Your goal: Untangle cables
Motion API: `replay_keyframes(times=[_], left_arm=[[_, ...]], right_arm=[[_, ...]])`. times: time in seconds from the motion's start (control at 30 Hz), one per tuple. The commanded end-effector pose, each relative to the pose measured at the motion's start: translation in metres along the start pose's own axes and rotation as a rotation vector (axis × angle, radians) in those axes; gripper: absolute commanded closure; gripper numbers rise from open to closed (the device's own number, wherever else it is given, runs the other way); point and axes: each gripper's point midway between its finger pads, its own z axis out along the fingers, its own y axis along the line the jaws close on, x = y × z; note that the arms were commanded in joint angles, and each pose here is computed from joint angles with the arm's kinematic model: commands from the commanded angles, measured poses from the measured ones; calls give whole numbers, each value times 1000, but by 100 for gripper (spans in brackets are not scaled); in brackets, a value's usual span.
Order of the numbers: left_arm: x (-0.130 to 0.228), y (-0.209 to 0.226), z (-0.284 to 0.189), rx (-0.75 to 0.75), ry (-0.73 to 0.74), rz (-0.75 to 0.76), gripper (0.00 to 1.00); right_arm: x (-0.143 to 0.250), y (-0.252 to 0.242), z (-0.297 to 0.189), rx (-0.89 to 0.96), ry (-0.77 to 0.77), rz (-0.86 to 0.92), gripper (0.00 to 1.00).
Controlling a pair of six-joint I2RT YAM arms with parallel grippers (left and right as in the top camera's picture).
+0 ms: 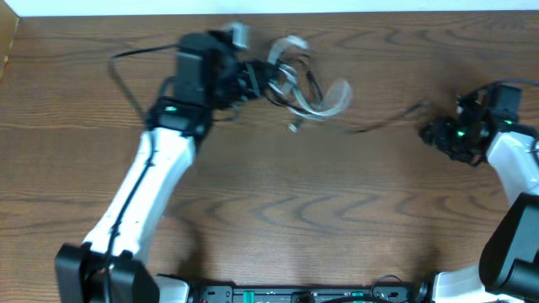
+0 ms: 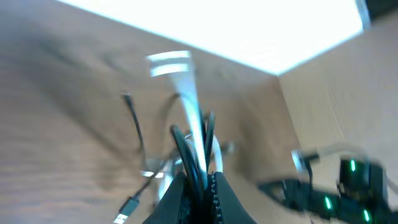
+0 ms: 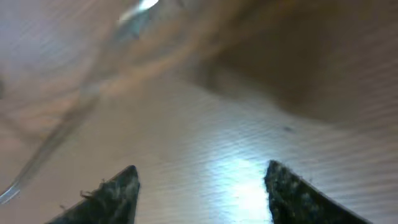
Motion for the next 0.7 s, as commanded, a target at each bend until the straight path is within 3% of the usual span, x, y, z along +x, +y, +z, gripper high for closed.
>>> replay_keyframes(times=[0.0,0.23,0.4,0.67], left_arm=[[-22,-15,-19,6,-71,35,92],[-2,-29,-10,36,-8,40,93],[11,-44,-3,62,19,46,93],[10,-41,2,8,-11,-151,93]], right_arm=[[-13,44,-17,-208,-18,-244,30],[-26,150,-65,-636,-104,-454,26],[-17,194,-67,-716,-90,-477,26],[19,265,-67,-821,-40,-557,28]])
